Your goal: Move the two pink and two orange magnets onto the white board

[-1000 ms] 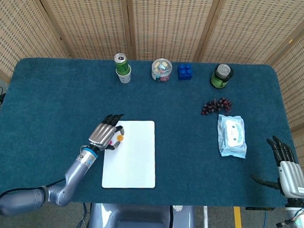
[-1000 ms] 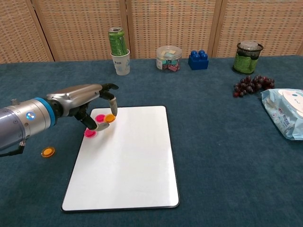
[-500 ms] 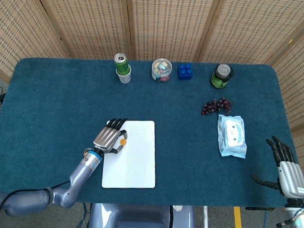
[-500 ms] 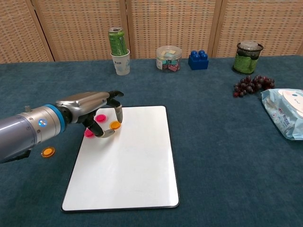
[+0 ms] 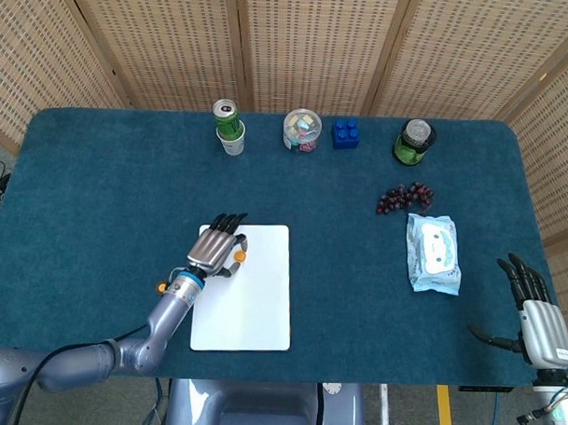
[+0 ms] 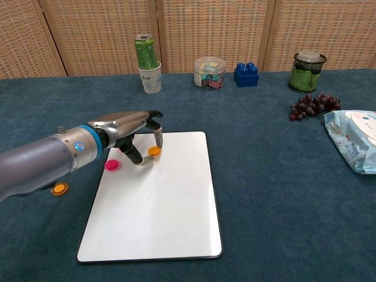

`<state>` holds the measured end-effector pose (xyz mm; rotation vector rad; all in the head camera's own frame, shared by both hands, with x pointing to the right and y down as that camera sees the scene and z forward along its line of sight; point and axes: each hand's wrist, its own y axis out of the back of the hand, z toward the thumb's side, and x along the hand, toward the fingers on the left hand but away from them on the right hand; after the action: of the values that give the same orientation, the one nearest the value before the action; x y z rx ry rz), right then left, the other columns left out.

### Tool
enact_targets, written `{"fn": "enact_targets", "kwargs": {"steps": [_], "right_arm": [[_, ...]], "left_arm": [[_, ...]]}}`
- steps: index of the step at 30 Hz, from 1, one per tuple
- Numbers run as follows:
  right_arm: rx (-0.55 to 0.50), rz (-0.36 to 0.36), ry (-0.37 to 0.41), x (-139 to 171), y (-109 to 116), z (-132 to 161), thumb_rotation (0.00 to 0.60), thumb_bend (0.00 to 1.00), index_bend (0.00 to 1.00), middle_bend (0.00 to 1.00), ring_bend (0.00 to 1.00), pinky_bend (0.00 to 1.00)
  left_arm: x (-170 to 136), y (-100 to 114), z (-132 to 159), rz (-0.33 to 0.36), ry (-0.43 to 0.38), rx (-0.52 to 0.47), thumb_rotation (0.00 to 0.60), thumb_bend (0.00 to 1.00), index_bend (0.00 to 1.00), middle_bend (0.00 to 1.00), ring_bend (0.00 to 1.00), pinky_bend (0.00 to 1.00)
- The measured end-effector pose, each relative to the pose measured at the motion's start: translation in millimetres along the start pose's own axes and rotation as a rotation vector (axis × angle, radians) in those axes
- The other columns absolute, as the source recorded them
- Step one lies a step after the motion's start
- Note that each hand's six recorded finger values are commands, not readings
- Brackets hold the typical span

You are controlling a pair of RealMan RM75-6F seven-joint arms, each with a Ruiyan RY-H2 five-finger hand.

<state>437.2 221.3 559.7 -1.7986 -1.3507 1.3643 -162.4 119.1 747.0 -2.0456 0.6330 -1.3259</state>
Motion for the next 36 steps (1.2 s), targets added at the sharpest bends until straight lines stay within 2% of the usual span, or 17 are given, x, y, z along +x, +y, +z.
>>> {"fn": "enact_targets", "kwargs": {"steps": [4, 8, 17, 23, 30, 36], "right_arm": [[-0.001, 0.001, 0.001, 0.0, 0.0, 0.1, 0.600, 0.05, 0.00, 0.00, 0.00, 0.00], [-0.001, 0.001, 0.000, 0.1, 0.1, 0.1, 0.600, 0.05, 0.00, 0.00, 0.00, 0.00], [-0.001, 0.001, 0.000, 0.1, 0.1, -0.1, 0.600, 0.05, 0.00, 0.00, 0.00, 0.00], [0.001, 0.001, 0.000, 0.2, -0.1, 0.3, 0.600, 0.05, 0.00, 0.00, 0.00, 0.00], [0.007, 0.000, 0.001, 0.7, -0.1, 0.9, 0.600, 0.05, 0.00, 0.00, 0.00, 0.00], [0.013, -0.003, 0.003, 1.2, 0.0, 1.8, 0.600, 0.05, 0.00, 0.00, 0.00, 0.00]], "left_arm": [[1.6, -0.1, 3.8, 0.000, -0.006, 0.000, 0.600, 0.35, 0.31, 0.00, 0.00, 0.00], [1.4, -2.4, 4.3, -0.008, -0.011, 0.002, 0.600, 0.34, 0.24, 0.00, 0.00, 0.00], [-2.8, 4.2, -1.3, 0.001, -0.028, -0.041, 0.600, 0.34, 0.24, 0.00, 0.00, 0.00], [-19.5, 13.9, -13.8, 0.021, -0.044, -0.056, 0.600, 0.34, 0.24, 0.00, 0.00, 0.00], [-65.8, 19.7, -62.3, 0.023, -0.022, -0.026, 0.600, 0.34, 0.27, 0.00, 0.00, 0.00], [-106.4, 9.4, -106.8, 0.009, 0.024, -0.039, 0.600, 0.34, 0.27, 0.00, 0.00, 0.00]]}}
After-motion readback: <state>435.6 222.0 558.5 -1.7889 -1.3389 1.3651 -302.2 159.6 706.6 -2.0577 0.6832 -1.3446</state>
